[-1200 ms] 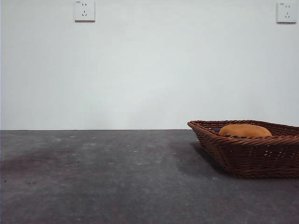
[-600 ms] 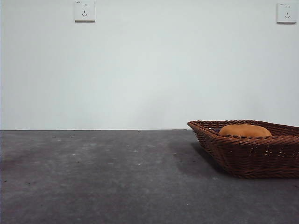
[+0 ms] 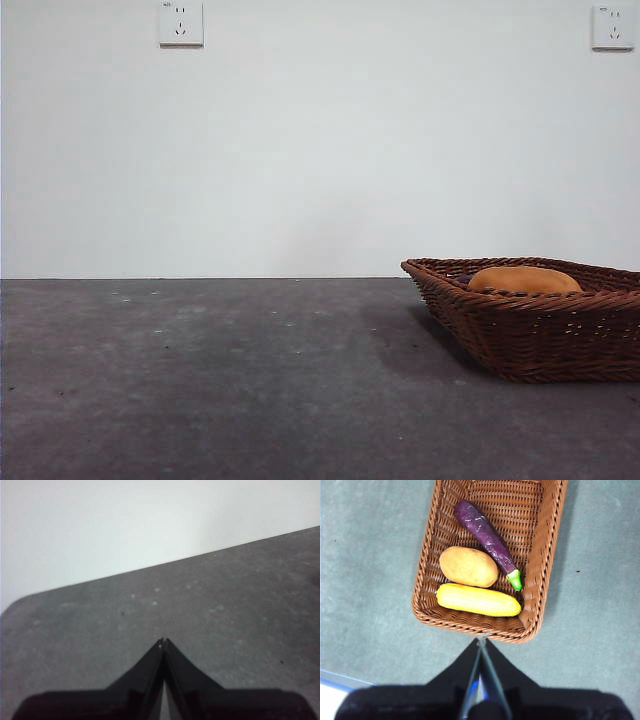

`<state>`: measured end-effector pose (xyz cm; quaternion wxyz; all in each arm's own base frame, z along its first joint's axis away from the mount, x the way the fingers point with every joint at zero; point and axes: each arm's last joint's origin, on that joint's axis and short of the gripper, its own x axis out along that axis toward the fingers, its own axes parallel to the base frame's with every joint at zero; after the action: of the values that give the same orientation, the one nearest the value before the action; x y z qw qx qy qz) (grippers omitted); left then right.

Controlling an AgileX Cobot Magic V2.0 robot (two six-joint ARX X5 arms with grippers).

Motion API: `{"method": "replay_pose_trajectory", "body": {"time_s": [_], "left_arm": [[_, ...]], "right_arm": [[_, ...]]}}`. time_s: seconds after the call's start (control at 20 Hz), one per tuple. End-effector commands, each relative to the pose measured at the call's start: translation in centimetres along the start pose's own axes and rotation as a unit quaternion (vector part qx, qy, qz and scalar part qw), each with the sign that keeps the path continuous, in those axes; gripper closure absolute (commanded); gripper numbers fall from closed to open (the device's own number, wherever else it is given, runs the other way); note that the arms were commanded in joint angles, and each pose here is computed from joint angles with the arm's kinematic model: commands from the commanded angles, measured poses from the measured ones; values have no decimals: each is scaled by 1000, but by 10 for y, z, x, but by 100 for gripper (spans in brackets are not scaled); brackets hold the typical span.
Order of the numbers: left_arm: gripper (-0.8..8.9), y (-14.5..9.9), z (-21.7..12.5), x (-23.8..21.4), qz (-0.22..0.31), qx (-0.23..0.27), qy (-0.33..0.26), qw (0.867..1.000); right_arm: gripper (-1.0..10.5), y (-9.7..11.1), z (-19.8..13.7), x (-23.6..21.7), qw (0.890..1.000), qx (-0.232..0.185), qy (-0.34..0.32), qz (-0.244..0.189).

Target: Help me put the vegetables on the table into the basket

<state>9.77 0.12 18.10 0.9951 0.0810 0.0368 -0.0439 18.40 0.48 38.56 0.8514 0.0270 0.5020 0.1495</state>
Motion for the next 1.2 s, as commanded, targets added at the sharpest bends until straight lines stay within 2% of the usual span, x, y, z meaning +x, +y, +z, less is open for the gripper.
{"method": "replay_pose_trajectory", "body": {"time_s": [0.05, 0.3, 0.4, 1.1, 1.2], "left_arm": [[817, -2, -16, 1, 3, -19, -1, 1000], [817, -5, -30, 1, -2, -38, 36, 999], [817, -5, -30, 1, -11, -71, 36, 997], [817, -6, -32, 3, -16, -75, 53, 996], [817, -6, -33, 3, -17, -75, 57, 995]], "right_arm": [[946, 0, -2, 1, 1000, 5, 12, 1], [946, 0, -1, 1, 1000, 4, 12, 1], [946, 0, -1, 1, 1000, 4, 11, 1], [946, -2, 18, 0, 996, -26, -87, -11], [946, -1, 19, -5, 993, -43, -109, -17]]}}
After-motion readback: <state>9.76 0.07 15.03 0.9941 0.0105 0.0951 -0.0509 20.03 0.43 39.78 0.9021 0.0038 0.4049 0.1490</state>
